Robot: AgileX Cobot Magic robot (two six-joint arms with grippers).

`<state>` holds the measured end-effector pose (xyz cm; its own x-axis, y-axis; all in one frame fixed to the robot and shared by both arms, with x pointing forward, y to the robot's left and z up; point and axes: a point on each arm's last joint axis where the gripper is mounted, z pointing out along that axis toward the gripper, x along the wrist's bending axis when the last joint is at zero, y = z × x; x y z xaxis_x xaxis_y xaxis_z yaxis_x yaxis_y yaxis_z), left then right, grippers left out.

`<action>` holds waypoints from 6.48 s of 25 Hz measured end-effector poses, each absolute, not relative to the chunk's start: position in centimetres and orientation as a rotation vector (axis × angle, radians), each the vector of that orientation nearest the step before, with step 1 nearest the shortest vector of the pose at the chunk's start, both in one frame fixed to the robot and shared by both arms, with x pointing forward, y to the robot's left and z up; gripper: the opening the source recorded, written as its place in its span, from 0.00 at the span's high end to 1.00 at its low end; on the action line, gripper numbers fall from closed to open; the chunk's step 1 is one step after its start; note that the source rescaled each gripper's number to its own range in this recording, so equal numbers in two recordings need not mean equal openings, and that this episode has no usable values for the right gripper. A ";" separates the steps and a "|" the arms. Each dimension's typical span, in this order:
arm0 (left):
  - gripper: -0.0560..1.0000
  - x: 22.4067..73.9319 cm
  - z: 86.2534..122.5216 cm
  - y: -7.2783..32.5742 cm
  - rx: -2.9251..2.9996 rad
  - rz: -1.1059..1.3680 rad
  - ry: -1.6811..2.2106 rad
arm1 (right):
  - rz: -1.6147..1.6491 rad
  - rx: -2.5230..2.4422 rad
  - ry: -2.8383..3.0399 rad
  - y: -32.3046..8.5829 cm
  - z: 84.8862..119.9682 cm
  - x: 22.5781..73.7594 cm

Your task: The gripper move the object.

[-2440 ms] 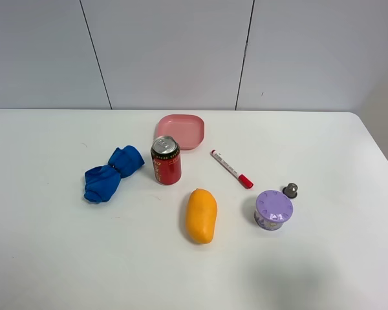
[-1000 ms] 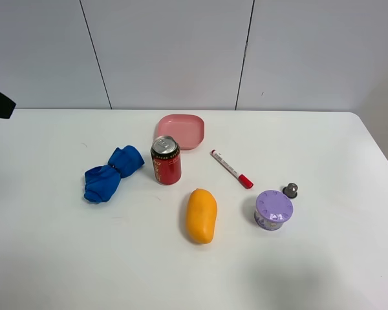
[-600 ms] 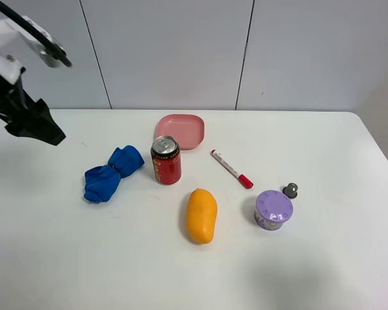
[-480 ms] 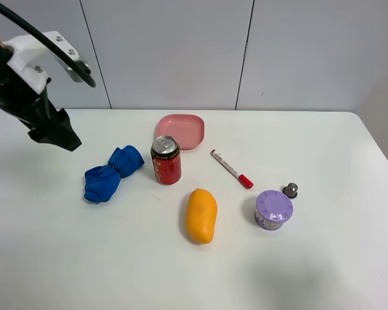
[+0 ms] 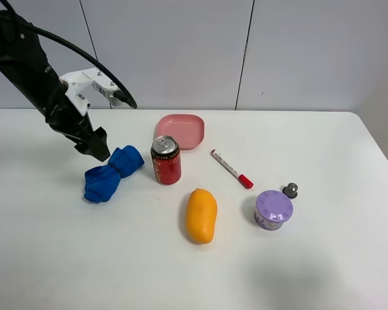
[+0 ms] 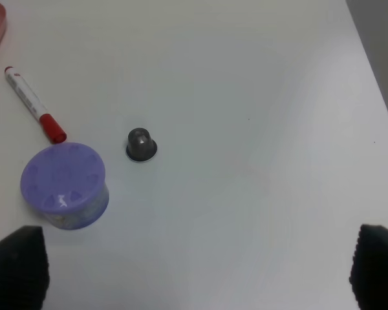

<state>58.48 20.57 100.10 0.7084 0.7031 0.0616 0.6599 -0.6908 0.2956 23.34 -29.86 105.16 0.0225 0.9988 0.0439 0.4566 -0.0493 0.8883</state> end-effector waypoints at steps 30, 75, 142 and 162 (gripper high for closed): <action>0.05 61.9 88.9 20.0 2.681 0.172 1.238 | 0.973 1.594 1.518 -29.9 105.2 23.3; 0.95 60.7 110.4 -3.0 2.299 0.474 0.542 | 0.973 1.594 1.518 -29.9 105.2 23.3; 0.19 59.4 102.3 -12.5 2.119 0.577 0.231 | 0.975 1.593 1.516 -29.9 105.2 23.4; 0.19 47.2 133.6 25.4 2.024 1.159 0.911 | 0.975 1.593 1.516 -29.9 105.2 23.4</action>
<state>47.22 25.36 133.56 0.3750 0.8060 0.4580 0.2551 -0.5647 0.7849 23.35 -29.86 105.18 0.0229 0.9988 0.0439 0.4544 -0.0495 0.8894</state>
